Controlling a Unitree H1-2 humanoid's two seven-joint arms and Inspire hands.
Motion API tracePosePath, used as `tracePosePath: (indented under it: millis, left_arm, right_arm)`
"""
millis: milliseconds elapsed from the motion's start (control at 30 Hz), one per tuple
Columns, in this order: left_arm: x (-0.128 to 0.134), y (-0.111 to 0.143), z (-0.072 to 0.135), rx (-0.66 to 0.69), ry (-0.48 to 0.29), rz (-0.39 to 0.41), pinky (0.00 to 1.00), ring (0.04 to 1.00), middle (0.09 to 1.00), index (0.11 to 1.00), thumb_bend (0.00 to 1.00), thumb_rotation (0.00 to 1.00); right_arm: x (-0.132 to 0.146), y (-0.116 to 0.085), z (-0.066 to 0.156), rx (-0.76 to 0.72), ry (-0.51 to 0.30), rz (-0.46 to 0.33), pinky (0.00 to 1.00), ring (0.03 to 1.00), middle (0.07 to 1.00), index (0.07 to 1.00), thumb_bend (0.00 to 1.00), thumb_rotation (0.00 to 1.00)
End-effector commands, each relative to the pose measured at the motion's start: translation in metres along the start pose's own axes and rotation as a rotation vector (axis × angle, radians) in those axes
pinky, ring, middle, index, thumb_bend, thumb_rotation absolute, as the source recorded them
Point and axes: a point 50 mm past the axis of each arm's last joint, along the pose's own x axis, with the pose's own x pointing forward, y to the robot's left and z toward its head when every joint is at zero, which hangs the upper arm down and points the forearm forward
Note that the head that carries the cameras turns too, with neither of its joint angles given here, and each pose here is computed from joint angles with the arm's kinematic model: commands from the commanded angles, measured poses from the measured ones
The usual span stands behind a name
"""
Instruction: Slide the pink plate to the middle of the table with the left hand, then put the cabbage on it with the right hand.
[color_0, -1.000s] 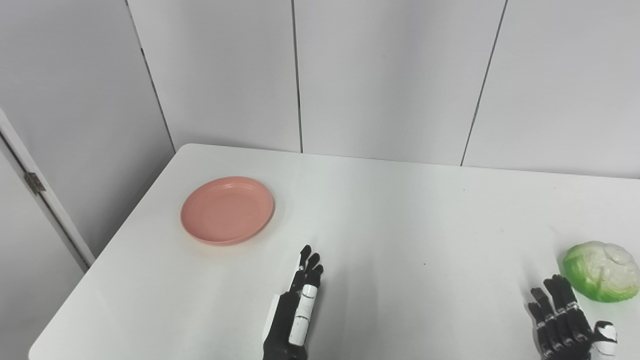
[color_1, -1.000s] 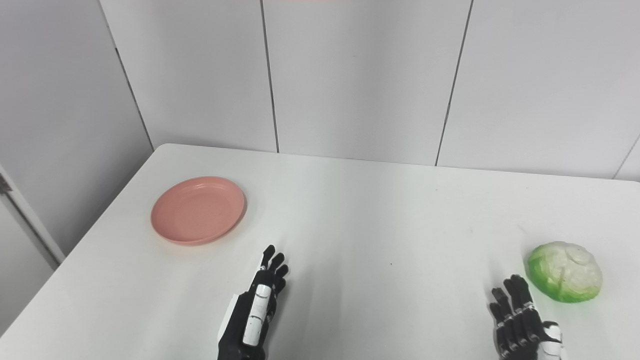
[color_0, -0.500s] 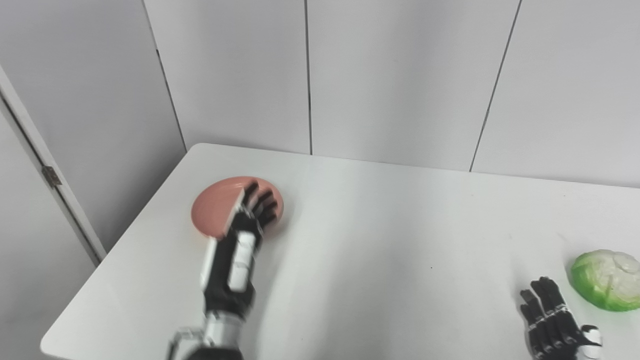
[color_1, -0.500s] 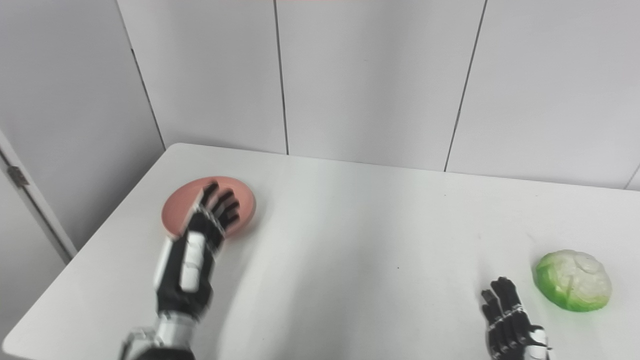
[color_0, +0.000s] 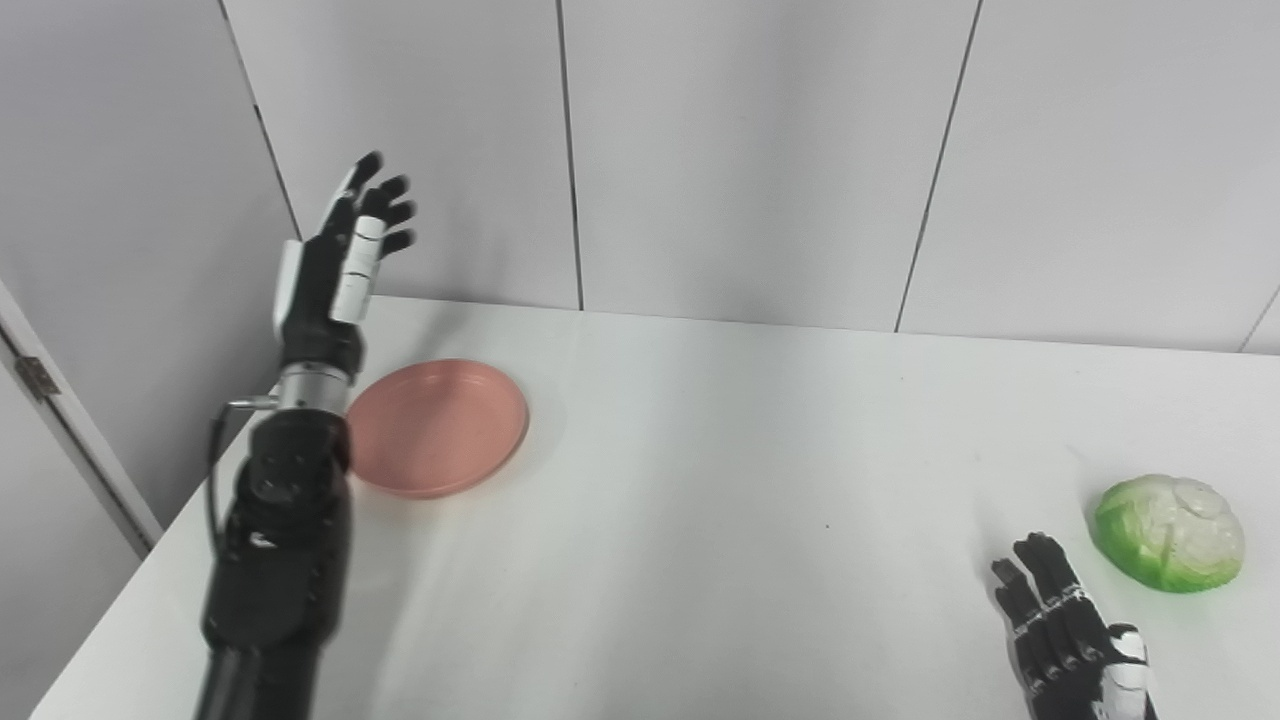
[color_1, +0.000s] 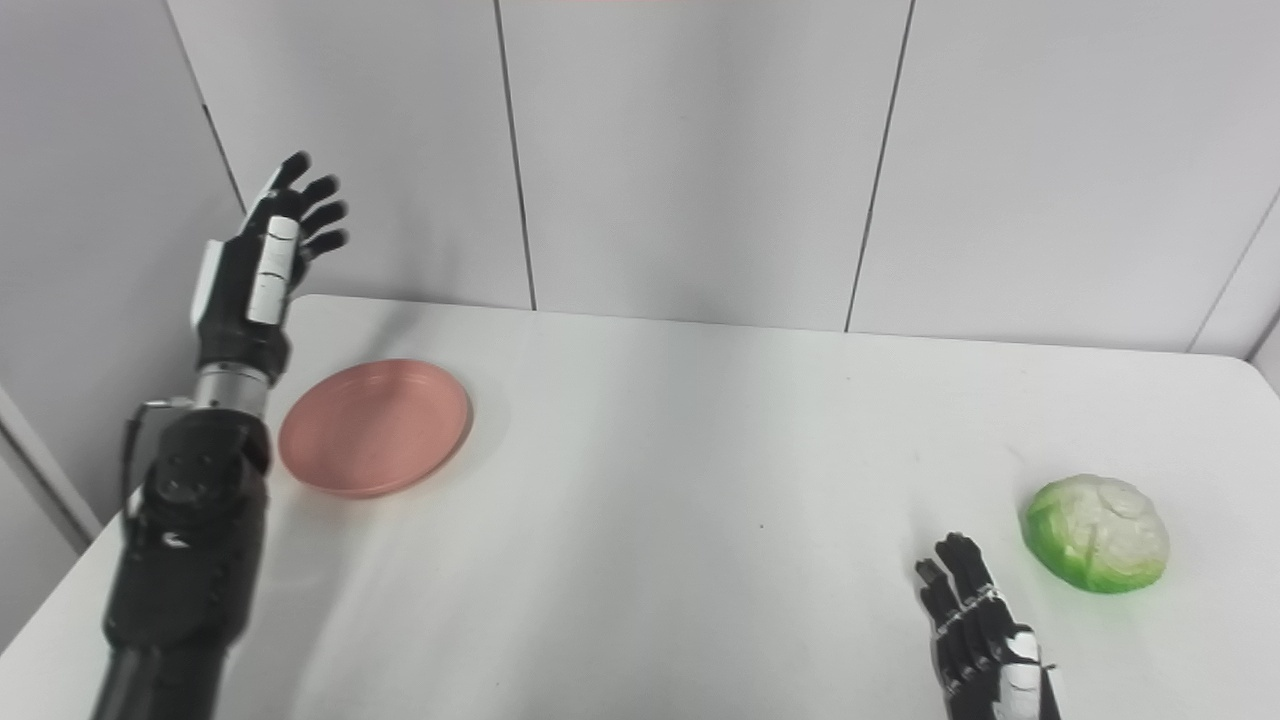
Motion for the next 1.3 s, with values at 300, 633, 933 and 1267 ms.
tracePosePath:
  millis: [300,633,933,1267]
  left_arm:
    - [0.051,0.041,-0.028,-0.036,0.050,0.074,0.91,0.908,0.917,0.942,0.81,0.87]
    - [0.049,0.042,-0.075,-0.295,0.299,0.106,0.92,0.919,0.903,0.892,0.86,0.85]
    - [0.014,0.028,-0.114,-0.327,0.382,0.016,0.88,0.908,0.911,0.927,0.80,0.85]
    - [-0.014,0.004,-0.145,-0.347,0.449,-0.046,0.87,0.896,0.904,0.939,0.81,0.85]
  right_arm:
    - [-0.021,0.001,-0.002,0.005,0.029,-0.018,0.97,0.922,0.931,0.892,0.80,0.94]
    - [-0.025,0.006,0.004,-0.007,0.023,-0.015,0.97,0.922,0.936,0.891,0.81,0.94]
    - [-0.026,0.011,0.010,-0.009,0.023,-0.010,0.96,0.913,0.931,0.891,0.80,0.94]
    - [-0.026,0.014,0.014,-0.011,0.025,-0.013,0.96,0.912,0.932,0.895,0.80,0.94]
